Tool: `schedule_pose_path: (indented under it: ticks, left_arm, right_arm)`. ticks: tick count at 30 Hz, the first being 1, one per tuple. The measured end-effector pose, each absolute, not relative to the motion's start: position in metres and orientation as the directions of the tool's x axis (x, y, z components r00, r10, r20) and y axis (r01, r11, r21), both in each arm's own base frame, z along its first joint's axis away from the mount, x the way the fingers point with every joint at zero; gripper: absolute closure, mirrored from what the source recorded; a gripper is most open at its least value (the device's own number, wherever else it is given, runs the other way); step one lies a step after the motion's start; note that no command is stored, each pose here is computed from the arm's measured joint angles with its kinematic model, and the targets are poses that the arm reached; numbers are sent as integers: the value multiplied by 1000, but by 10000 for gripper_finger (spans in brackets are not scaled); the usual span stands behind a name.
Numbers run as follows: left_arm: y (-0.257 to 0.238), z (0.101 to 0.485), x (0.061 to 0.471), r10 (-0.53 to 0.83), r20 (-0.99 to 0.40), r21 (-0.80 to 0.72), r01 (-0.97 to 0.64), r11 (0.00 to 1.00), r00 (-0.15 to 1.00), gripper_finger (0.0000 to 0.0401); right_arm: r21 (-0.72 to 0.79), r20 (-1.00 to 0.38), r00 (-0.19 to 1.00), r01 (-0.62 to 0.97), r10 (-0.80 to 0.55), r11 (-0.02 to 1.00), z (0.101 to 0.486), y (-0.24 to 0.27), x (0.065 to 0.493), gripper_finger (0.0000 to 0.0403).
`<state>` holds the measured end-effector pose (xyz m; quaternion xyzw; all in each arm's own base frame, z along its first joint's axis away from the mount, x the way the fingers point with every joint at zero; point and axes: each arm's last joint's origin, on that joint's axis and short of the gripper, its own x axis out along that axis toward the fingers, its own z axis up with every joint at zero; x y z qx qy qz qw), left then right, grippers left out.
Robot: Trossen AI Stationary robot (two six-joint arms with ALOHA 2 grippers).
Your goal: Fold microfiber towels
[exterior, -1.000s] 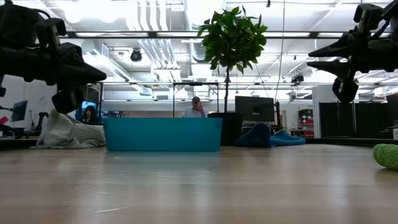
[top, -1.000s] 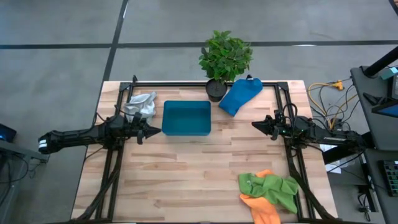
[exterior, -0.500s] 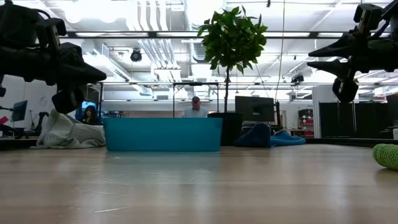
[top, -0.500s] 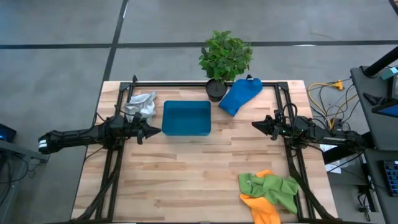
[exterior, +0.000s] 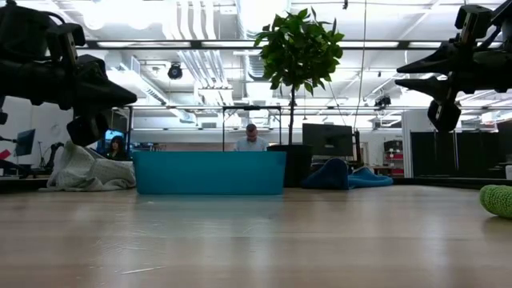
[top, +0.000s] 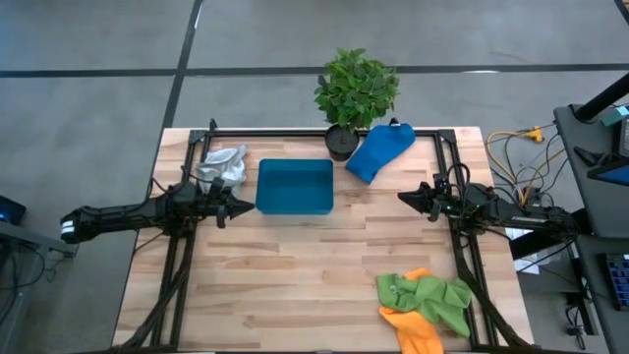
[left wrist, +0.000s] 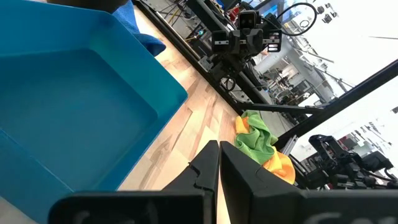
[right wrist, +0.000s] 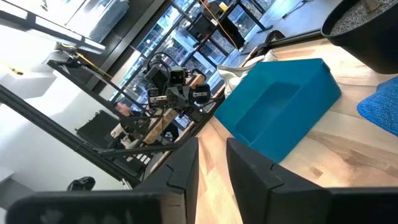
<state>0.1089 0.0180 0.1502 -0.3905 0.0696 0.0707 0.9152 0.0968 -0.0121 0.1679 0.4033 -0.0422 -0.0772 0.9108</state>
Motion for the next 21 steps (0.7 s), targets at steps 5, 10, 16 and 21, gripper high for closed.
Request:
schedule_pose_path:
  ticks: [5,10,16,21]
  left_arm:
    - [18,150,109,75,-183,-705,-184,685,980,401]
    - [18,150,109,75,-183,-705,-184,685,980,401]
    - [18,150,109,75,-183,-705,-184,685,980,401]
    - [18,150,109,75,-183,-705,-184,685,980,401]
  right_arm:
    - [741,15,985,106,-175,663,168,-12,97,323]
    - [741,15,985,106,-174,663,168,-12,97,330]
    - [741,15,985,106,-174,663,168,-12,97,325]
    - [741,15,985,106,-174,663,168,-12,97,319]
